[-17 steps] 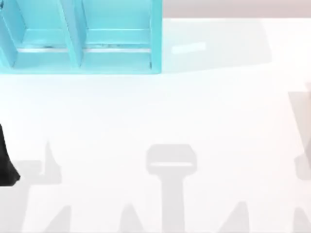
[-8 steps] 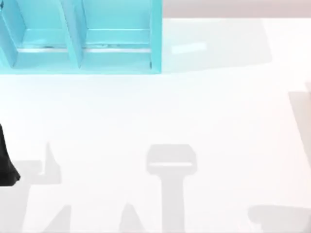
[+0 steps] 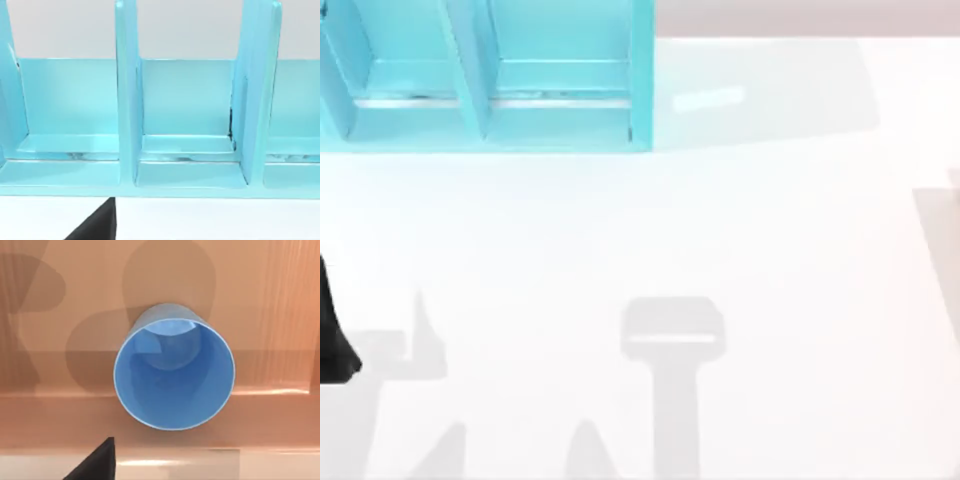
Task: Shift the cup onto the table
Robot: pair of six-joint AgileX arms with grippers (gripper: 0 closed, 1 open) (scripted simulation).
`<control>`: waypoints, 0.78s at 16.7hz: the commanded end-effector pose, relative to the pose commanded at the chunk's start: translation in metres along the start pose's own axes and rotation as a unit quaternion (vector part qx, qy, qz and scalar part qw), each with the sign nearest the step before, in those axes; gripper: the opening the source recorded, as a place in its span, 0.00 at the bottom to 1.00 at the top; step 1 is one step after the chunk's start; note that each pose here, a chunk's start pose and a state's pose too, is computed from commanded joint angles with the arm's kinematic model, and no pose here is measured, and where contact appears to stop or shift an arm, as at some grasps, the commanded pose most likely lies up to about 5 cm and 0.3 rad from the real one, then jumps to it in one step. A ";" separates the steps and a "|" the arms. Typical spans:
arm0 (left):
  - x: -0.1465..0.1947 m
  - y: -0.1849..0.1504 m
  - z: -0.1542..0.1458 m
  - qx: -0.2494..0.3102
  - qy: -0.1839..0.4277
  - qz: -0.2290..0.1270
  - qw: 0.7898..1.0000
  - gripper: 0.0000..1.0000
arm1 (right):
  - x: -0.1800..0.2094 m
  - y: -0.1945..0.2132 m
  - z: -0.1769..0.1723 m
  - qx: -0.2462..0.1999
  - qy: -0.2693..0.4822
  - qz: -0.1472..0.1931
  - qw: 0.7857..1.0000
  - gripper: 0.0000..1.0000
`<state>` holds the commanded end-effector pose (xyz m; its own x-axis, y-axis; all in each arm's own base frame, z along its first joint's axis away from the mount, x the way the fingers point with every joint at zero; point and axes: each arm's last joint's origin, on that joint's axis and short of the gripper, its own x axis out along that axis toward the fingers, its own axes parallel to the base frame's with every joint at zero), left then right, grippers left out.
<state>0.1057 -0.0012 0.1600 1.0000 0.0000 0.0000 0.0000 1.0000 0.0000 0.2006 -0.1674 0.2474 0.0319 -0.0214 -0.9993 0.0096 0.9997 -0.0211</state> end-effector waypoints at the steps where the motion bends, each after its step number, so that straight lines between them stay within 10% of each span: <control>1: 0.000 0.000 0.000 0.000 0.000 0.000 1.000 1.00 | 0.001 -0.004 0.001 0.000 0.009 0.008 1.000 1.00; 13: 0.000 0.000 0.000 0.000 0.000 0.000 1.000 1.00 | 0.044 -0.008 0.003 0.000 0.013 0.011 1.000 1.00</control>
<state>0.1057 -0.0012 0.1600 1.0000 0.0000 0.0000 0.0000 1.0000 0.0000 0.2052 -0.1762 0.2032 0.0055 0.0006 -1.0000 0.0097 1.0000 0.0007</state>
